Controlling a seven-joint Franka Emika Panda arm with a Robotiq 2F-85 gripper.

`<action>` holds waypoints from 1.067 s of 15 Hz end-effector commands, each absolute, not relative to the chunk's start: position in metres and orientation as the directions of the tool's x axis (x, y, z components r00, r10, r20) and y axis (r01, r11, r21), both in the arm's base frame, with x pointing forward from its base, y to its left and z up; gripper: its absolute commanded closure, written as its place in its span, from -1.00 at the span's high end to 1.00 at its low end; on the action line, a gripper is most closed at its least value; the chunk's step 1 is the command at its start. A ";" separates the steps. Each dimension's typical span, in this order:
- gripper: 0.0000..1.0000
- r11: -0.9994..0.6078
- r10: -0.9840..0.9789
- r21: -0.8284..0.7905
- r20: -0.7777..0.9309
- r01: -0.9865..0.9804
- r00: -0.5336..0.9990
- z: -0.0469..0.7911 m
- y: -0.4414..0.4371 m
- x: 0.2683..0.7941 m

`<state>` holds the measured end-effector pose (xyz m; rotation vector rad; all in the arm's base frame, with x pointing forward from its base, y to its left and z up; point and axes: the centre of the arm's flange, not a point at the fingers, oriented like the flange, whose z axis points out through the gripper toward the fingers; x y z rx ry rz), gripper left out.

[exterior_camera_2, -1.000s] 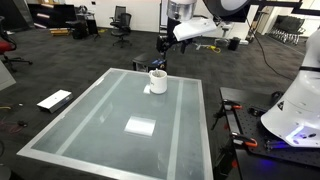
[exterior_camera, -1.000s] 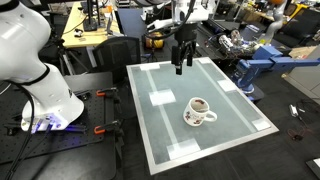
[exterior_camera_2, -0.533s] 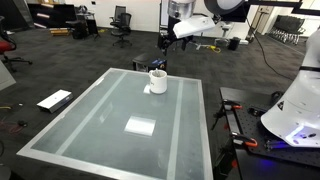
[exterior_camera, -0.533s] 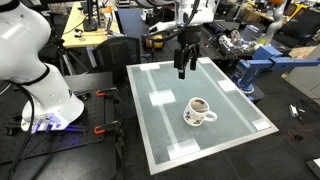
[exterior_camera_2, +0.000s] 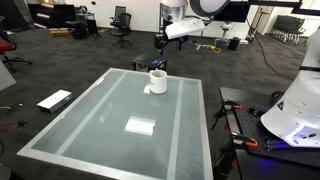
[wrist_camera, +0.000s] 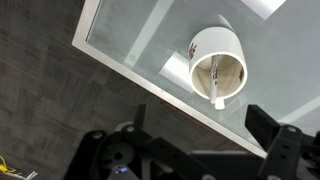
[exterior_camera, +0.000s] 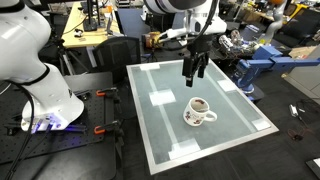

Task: Take the pen from the cup and put it on the table

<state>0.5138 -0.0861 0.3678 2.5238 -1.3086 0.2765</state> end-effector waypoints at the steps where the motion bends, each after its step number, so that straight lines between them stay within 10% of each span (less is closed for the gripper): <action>1: 1.00 -0.501 -0.795 0.184 0.289 -0.846 0.534 0.356 -0.095 0.540; 5: 1.00 -0.448 -0.827 0.182 0.287 -0.875 0.483 0.334 -0.107 0.556; 11: 0.44 -0.438 -0.834 0.180 0.285 -0.880 0.473 0.308 -0.109 0.566; 16: 0.57 -0.494 -0.814 0.095 0.300 -0.865 0.498 0.299 -0.104 0.568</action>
